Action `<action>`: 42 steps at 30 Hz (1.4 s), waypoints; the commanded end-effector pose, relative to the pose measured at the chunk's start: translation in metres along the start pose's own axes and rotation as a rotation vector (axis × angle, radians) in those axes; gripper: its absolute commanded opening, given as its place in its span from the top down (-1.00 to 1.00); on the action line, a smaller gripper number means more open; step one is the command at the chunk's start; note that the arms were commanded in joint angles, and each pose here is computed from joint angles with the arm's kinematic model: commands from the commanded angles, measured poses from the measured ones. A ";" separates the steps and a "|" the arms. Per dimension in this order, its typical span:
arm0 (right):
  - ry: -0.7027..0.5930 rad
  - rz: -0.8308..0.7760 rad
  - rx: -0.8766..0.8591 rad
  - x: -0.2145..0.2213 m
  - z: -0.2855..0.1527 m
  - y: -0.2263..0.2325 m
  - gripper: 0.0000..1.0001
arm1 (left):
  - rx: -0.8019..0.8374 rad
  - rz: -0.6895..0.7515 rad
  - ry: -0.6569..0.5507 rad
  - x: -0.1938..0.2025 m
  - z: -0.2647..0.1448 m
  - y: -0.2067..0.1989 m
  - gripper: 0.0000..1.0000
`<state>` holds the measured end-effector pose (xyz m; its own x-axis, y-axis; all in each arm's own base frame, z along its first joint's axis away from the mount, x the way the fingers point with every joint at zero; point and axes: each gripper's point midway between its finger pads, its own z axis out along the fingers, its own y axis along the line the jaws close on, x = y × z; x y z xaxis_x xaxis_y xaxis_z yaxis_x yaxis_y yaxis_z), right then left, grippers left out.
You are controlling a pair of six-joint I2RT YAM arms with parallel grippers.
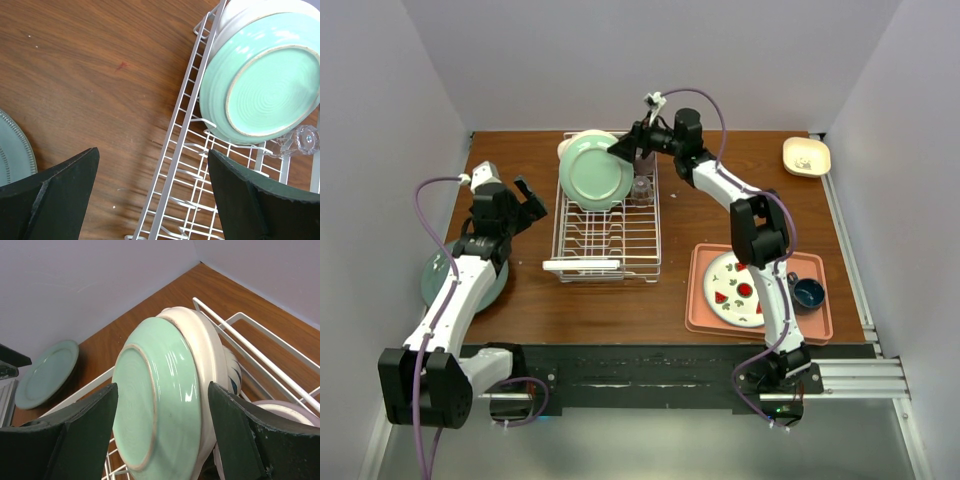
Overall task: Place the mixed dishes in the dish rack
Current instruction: Insert the plate into the dish rack
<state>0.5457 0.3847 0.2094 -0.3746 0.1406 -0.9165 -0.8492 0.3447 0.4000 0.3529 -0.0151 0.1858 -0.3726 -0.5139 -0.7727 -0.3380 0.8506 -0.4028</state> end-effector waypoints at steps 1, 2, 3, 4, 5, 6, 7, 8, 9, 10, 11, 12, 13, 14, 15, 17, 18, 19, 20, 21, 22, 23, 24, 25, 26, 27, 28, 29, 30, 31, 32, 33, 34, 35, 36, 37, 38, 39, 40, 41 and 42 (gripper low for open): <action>0.019 -0.037 -0.122 -0.007 -0.004 0.036 -0.51 | 0.015 -0.023 -0.026 -0.005 0.002 -0.002 -0.89; 0.030 -0.030 -0.130 -0.002 -0.006 0.037 -0.51 | 0.017 -0.022 -0.027 -0.005 0.002 -0.003 -0.89; 0.033 -0.032 -0.134 -0.002 -0.008 0.038 -0.51 | 0.019 -0.020 -0.027 -0.005 0.002 -0.003 -0.89; 0.040 -0.029 -0.139 0.000 -0.008 0.040 -0.50 | 0.018 -0.021 -0.024 -0.004 0.002 -0.002 -0.89; 0.047 -0.028 -0.152 0.001 -0.010 0.044 -0.50 | 0.020 -0.022 -0.025 -0.004 0.002 -0.002 -0.89; 0.054 -0.028 -0.165 0.002 -0.011 0.046 -0.49 | 0.021 -0.023 -0.021 -0.003 0.002 -0.002 -0.89; 0.058 -0.027 -0.174 0.002 -0.012 0.049 -0.48 | 0.021 -0.022 -0.024 -0.004 0.002 -0.002 -0.89; 0.065 -0.028 -0.196 0.002 -0.014 0.053 -0.47 | 0.022 -0.024 -0.025 -0.004 0.002 -0.003 -0.89; 0.069 -0.016 -0.208 0.003 -0.015 0.057 -0.47 | 0.024 -0.023 -0.022 -0.003 0.002 -0.003 -0.89; 0.057 -0.029 -0.228 0.000 -0.016 0.061 -0.45 | 0.024 -0.022 -0.022 -0.003 0.001 -0.003 -0.89; 0.059 -0.024 -0.245 0.000 -0.017 0.065 -0.44 | 0.028 -0.024 -0.025 -0.004 0.000 -0.003 -0.89; 0.062 -0.008 -0.271 -0.001 -0.020 0.072 -0.43 | 0.028 -0.022 -0.025 -0.004 0.000 -0.003 -0.89; 0.046 -0.025 -0.294 -0.006 -0.021 0.077 -0.40 | 0.030 -0.025 -0.029 -0.005 0.000 -0.004 -0.89; 0.048 -0.021 -0.309 -0.004 -0.023 0.080 -0.39 | 0.028 -0.024 -0.027 -0.004 0.000 -0.004 -0.89; 0.050 -0.005 -0.332 -0.007 -0.026 0.086 -0.37 | 0.031 -0.024 -0.028 -0.005 0.000 -0.004 -0.89; 0.035 -0.012 -0.365 -0.010 -0.030 0.095 -0.33 | 0.032 -0.023 -0.030 -0.005 -0.001 -0.004 -0.89; 0.031 -0.021 -0.380 -0.013 -0.032 0.100 -0.32 | 0.034 -0.025 -0.032 -0.006 -0.001 -0.005 -0.89; 0.024 -0.035 -0.396 -0.016 -0.034 0.104 -0.29 | 0.035 -0.025 -0.031 -0.006 -0.001 -0.005 -0.89; 0.028 -0.032 -0.406 -0.015 -0.035 0.106 -0.27 | 0.034 -0.025 -0.029 -0.005 -0.001 -0.005 -0.89; 0.028 -0.039 -0.414 -0.016 -0.037 0.108 -0.26 | 0.034 -0.025 -0.030 -0.005 -0.002 -0.005 -0.89; 0.028 -0.050 -0.427 -0.018 -0.039 0.112 -0.26 | 0.034 -0.025 -0.030 -0.006 -0.002 -0.005 -0.89; 0.031 -0.050 -0.434 -0.017 -0.040 0.114 -0.26 | 0.035 -0.025 -0.028 -0.005 -0.002 -0.005 -0.89; 0.030 -0.054 -0.436 -0.016 -0.041 0.115 -0.26 | 0.035 -0.024 -0.031 -0.006 -0.002 -0.005 -0.89; 0.034 -0.062 -0.448 -0.015 -0.044 0.119 -0.26 | 0.034 -0.024 -0.032 -0.006 -0.002 -0.004 -0.89; 0.035 -0.068 -0.454 -0.015 -0.045 0.120 -0.26 | 0.037 -0.024 -0.034 -0.007 -0.003 -0.005 -0.89; 0.037 -0.073 -0.463 -0.014 -0.047 0.123 -0.27 | 0.035 -0.024 -0.031 -0.006 -0.002 -0.005 -0.89; 0.035 -0.085 -0.474 -0.014 -0.049 0.127 -0.28 | 0.036 -0.024 -0.033 -0.006 -0.003 -0.005 -0.89; 0.041 -0.087 -0.487 -0.013 -0.052 0.130 -0.29 | 0.037 -0.024 -0.034 -0.007 -0.003 -0.005 -0.89; 0.039 -0.094 -0.491 -0.014 -0.054 0.132 -0.31 | 0.035 -0.022 -0.031 -0.006 -0.003 -0.005 -0.89; 0.040 -0.098 -0.498 -0.014 -0.055 0.134 -0.32 | 0.037 -0.023 -0.034 -0.007 -0.003 -0.005 -0.89; 0.052 -0.102 -0.513 -0.011 -0.058 0.137 -0.33 | 0.035 -0.024 -0.031 -0.006 -0.003 -0.005 -0.89; 0.055 -0.102 -0.519 -0.010 -0.059 0.138 -0.34 | 0.035 -0.024 -0.031 -0.006 -0.003 -0.005 -0.89; 0.052 -0.106 -0.521 -0.010 -0.061 0.139 -0.35 | 0.033 -0.023 -0.031 -0.005 -0.003 -0.004 -0.89; 0.053 -0.108 -0.525 -0.011 -0.061 0.141 -0.35 | 0.033 -0.023 -0.029 -0.005 -0.002 -0.004 -0.89; 0.052 -0.109 -0.526 -0.011 -0.062 0.142 -0.36 | 0.032 -0.024 -0.029 -0.005 -0.003 -0.004 -0.89; 0.050 -0.109 -0.522 -0.011 -0.062 0.142 -0.36 | 0.035 -0.025 -0.031 -0.005 -0.003 -0.004 -0.89; 0.045 -0.113 -0.521 -0.014 -0.062 0.143 -0.37 | 0.034 -0.023 -0.030 -0.005 -0.002 -0.004 -0.89; 0.032 -0.114 -0.508 -0.018 -0.062 0.142 -0.38 | 0.034 -0.024 -0.032 -0.006 -0.003 -0.004 -0.89; 0.023 -0.114 -0.497 -0.022 -0.061 0.142 -0.38 | 0.032 -0.023 -0.026 -0.003 -0.002 -0.003 -0.89; 0.013 -0.117 -0.483 -0.025 -0.061 0.140 -0.39 | 0.033 -0.023 -0.027 -0.004 -0.002 -0.003 -0.89; 0.004 -0.124 -0.474 -0.030 -0.060 0.141 -0.40 | 0.031 -0.023 -0.028 -0.004 -0.002 -0.003 -0.89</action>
<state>0.4213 0.3784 0.2451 -0.3634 0.0602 -0.9297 -0.9278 -0.1141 0.3552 0.3497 -0.0174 0.1798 -0.3883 -0.5142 -0.7648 -0.3326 0.8521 -0.4041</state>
